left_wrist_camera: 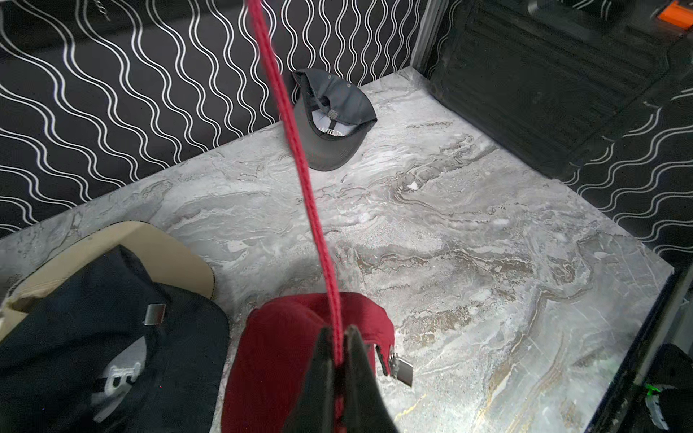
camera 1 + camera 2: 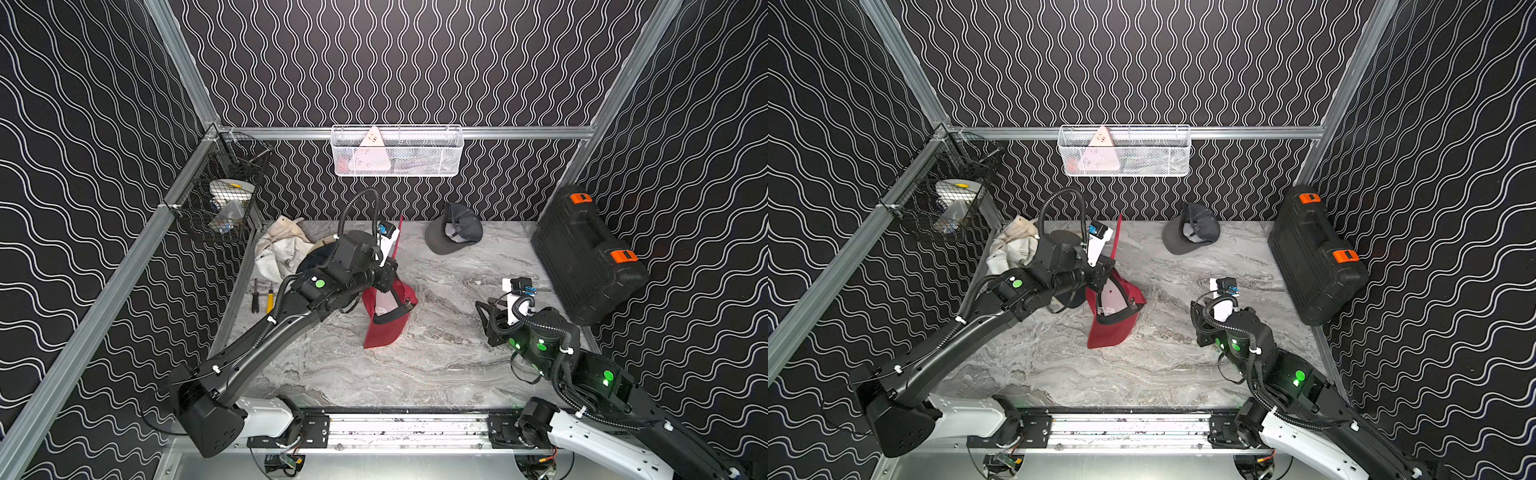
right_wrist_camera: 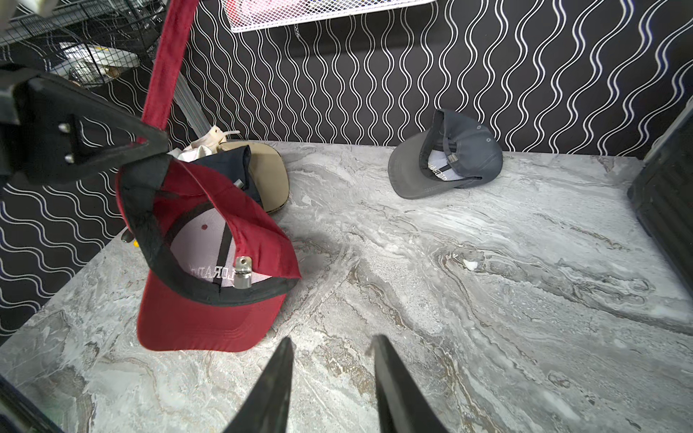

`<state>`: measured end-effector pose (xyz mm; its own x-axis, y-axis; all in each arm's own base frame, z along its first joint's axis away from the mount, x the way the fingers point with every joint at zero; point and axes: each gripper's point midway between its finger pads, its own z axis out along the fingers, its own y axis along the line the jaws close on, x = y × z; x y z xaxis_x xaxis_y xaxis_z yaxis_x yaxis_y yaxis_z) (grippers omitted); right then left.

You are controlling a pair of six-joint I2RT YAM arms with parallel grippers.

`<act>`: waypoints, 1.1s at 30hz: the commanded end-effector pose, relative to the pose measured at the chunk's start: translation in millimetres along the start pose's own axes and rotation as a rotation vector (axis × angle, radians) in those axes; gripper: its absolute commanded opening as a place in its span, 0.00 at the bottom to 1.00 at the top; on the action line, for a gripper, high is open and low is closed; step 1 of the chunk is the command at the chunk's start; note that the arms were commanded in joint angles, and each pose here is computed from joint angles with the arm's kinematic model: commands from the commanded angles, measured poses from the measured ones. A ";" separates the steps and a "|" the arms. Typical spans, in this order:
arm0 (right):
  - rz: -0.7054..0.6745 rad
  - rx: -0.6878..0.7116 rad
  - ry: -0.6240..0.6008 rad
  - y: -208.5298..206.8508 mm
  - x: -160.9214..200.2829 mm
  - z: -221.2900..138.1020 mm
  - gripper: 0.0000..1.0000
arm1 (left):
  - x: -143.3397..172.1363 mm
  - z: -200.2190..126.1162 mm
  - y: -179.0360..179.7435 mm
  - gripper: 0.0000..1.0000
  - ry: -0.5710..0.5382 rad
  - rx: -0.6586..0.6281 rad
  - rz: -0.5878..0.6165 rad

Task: Open the adjustable buckle of the baseball cap
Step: Place the baseball cap on the baseball cap.

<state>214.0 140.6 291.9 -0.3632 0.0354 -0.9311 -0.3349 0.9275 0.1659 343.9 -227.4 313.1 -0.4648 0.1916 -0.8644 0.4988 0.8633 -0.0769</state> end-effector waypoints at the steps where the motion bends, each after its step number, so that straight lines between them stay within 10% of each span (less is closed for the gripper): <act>1: 0.005 0.016 -0.003 -2.7 -0.3 0.0 0.37 | -13.0 -4.3 6.3 0.00 -0.032 0.002 0.007; 33: 0.019 0.027 -0.004 -4.7 1.6 1.1 0.37 | -65.8 -23.0 135.1 0.00 -0.159 -0.181 -0.186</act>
<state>215.1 138.1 289.1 -0.3635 0.0361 -0.9309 -0.3204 0.9334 0.1614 419.5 -117.9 358.1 -0.4396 -0.0077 -0.8982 0.2768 0.9501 -0.1436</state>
